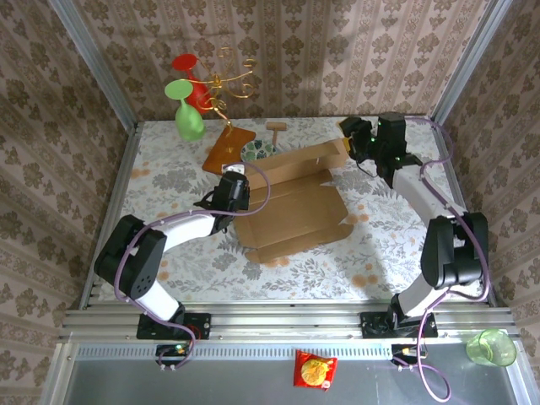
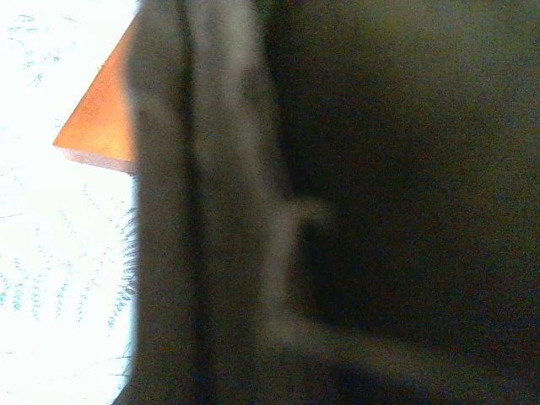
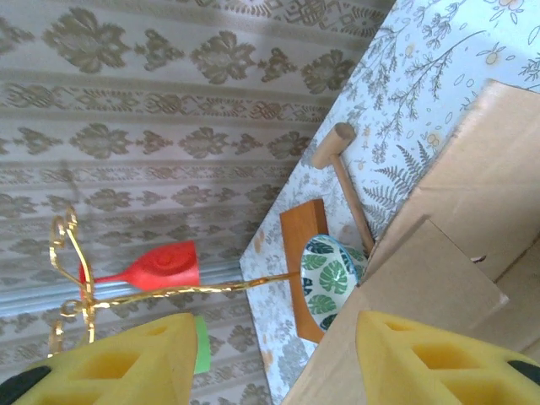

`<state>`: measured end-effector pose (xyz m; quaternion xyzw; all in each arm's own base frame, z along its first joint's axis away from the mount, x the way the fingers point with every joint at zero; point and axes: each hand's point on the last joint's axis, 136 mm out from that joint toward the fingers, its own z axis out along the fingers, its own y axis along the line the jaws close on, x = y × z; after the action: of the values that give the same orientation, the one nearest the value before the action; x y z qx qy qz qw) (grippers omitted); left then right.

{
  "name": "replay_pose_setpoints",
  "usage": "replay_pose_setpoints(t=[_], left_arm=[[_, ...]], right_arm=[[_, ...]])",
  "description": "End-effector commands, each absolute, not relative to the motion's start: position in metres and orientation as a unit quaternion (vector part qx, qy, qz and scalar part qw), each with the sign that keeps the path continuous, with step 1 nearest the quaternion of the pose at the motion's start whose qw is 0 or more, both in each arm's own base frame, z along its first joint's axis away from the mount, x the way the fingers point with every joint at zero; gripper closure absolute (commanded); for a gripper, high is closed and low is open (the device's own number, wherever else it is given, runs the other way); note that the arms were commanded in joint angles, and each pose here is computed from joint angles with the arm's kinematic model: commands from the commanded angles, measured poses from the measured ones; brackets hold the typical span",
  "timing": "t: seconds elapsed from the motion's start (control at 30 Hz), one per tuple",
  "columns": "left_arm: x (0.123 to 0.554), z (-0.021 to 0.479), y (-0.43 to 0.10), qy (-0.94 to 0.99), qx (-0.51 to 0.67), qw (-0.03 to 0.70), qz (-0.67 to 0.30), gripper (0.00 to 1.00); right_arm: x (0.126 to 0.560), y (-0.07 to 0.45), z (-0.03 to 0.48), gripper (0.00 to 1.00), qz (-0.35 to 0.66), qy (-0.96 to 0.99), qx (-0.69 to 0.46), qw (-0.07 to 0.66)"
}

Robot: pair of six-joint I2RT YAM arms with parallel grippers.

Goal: Fold the paper box

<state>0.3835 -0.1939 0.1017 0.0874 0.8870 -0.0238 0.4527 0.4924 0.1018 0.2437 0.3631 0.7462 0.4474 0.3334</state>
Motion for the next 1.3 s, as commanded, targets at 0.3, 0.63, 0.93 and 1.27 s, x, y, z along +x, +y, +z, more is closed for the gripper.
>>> replay_pose_setpoints(t=[0.3, 0.63, 0.93, 1.27], left_arm=[[0.385, 0.104, -0.199, 0.886, 0.108, 0.450, -0.035, 1.00], [0.388, 0.104, -0.206, 0.886, 0.109, 0.447, -0.048, 1.00], [0.392, 0.111, -0.209, 0.891, 0.090, 0.440, -0.066, 1.00], [0.390, 0.125, -0.207, 0.904, 0.063, 0.404, -0.121, 1.00]], right_arm=[[0.489, 0.143, 0.186, 0.42, 0.418, 0.819, 0.308, 0.243], [0.480, 0.150, 0.185, 0.59, 0.437, 0.806, 0.316, 0.242], [0.487, 0.147, 0.201, 0.86, 0.470, 0.770, 0.344, 0.261], [0.458, 0.077, 0.205, 0.36, 0.407, 0.763, 0.386, 0.321]])
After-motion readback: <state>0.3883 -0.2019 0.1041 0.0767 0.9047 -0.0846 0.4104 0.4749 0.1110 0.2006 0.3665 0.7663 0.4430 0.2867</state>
